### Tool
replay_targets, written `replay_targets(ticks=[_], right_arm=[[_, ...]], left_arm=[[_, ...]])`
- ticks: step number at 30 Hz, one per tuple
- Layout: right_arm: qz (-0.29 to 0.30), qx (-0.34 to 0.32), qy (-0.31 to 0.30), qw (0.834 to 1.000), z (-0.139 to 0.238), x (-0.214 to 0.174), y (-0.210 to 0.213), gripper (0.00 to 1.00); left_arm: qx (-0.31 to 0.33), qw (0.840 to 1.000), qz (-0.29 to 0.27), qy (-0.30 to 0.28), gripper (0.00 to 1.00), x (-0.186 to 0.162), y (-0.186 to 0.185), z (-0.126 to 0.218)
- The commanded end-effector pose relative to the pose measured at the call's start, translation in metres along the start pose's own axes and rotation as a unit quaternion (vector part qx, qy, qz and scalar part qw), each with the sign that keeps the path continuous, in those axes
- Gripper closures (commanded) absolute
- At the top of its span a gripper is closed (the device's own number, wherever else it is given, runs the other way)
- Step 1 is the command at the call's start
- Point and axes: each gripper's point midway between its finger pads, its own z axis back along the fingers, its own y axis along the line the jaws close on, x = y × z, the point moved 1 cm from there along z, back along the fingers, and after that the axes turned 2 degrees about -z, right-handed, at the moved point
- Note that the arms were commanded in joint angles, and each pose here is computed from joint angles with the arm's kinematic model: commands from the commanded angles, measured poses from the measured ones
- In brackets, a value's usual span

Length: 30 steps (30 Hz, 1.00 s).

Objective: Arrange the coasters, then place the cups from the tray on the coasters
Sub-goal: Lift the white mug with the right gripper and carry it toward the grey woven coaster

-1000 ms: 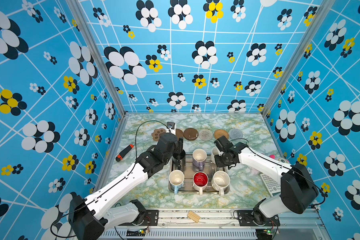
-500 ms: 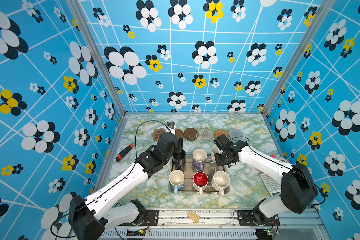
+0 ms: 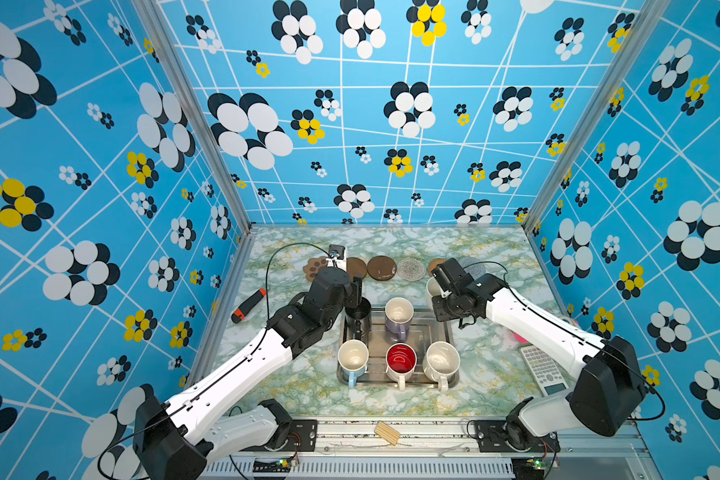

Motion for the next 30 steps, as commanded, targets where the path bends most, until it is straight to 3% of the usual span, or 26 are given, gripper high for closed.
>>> replay_targets(ticks=[1, 16, 30], right_arm=[[0.006, -0.017, -0.055, 0.998, 0.025, 0.026, -0.008, 1.0], [-0.053, -0.012, -0.084, 0.995, 0.027, 0.083, -0.047, 1.0], [-0.119, -0.072, -0.072, 0.988, -0.007, 0.121, -0.128, 1.0]], left_arm=[[0.005, 1.0, 0.0, -0.009, 0.32, 0.001, 0.007, 0.004], [0.026, 0.999, 0.019, -0.02, 0.31, -0.004, 0.03, 0.011], [0.036, 0.998, 0.045, -0.011, 0.32, -0.012, 0.048, 0.001]])
